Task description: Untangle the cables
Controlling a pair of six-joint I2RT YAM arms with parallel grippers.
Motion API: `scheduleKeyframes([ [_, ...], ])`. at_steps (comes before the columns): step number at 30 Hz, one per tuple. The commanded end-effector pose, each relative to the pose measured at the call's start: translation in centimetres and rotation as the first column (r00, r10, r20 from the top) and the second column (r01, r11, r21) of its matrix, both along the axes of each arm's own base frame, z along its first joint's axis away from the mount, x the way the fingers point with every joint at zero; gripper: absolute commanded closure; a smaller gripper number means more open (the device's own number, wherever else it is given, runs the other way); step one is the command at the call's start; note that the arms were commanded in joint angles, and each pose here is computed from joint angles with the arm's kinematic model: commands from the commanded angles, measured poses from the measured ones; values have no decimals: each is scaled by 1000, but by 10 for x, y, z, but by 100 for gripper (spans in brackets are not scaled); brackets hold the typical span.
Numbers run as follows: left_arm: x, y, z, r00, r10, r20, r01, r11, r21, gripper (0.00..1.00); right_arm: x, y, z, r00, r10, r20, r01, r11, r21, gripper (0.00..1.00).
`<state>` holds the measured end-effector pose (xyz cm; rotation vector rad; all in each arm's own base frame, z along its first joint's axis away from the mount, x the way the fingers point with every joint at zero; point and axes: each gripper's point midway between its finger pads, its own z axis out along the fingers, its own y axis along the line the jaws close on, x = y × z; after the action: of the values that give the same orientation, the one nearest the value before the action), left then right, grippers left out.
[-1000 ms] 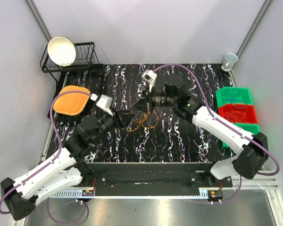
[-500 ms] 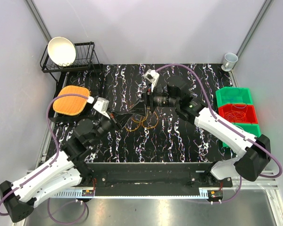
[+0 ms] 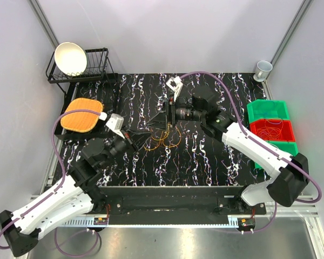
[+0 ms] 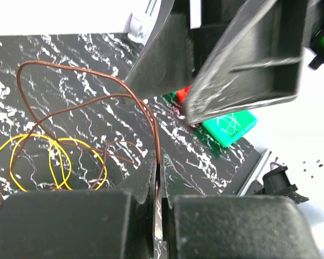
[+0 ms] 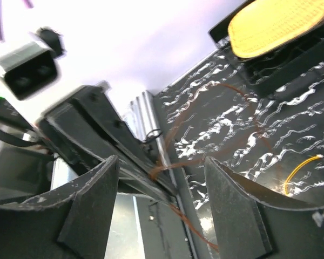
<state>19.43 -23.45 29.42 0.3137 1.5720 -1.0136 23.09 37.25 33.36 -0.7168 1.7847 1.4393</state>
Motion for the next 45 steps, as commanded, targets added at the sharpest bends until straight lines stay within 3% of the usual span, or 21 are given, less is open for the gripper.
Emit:
scheduleKeyframes([
  [1,2,-3,1,1000,1,-1,-1,1000,-23,100,-10,6,21,997,75,-2,-74,994,86,31],
  [11,7,-4,3,1000,21,2,-21,999,-33,100,-12,9,13,994,98,-37,-95,992,79,36],
  [20,18,19,6,988,152,-4,-152,988,1,100,7,-4,6,999,-51,-4,51,999,18,34],
  [30,19,14,8,991,135,10,-134,991,-5,100,6,12,-14,988,4,-157,-1,1000,18,39],
  [45,24,-1,2,995,98,2,-98,995,-2,100,5,23,-19,975,61,-216,-49,997,58,47],
])
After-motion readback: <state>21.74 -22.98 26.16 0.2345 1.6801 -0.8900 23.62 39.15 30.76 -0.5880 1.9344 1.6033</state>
